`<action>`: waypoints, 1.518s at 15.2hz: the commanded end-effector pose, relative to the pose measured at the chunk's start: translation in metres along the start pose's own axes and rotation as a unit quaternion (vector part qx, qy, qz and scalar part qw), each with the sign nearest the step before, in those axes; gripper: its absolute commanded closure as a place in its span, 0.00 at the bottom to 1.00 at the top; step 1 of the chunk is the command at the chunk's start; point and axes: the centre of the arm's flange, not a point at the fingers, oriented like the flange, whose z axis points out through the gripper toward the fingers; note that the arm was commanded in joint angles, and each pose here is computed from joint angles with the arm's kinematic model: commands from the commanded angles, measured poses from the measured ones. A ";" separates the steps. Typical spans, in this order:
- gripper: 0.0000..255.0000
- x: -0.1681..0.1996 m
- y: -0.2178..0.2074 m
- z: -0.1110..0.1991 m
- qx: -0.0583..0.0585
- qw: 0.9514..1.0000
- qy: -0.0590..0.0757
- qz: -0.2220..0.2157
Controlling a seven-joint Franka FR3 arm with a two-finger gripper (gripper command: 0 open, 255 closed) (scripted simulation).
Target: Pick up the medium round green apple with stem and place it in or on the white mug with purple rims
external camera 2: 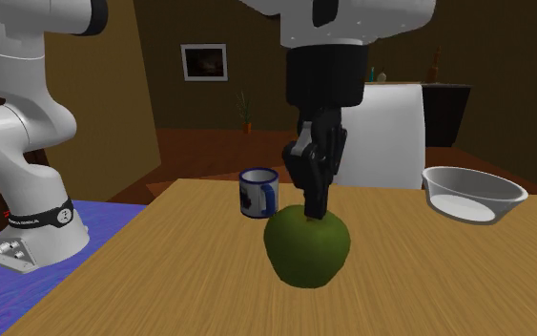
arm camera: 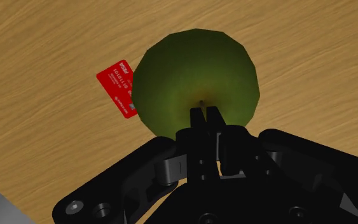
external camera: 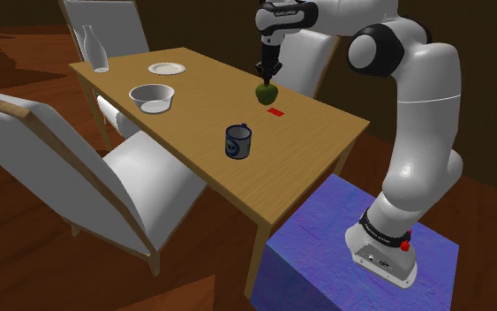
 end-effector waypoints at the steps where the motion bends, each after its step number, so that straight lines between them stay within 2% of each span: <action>1: 1.00 0.000 0.001 -0.011 0.000 1.000 0.000 0.000; 16: 1.00 0.002 0.003 -0.088 0.000 1.000 0.000 0.000; 23: 1.00 -0.060 -0.062 -0.111 0.000 1.000 0.000 0.000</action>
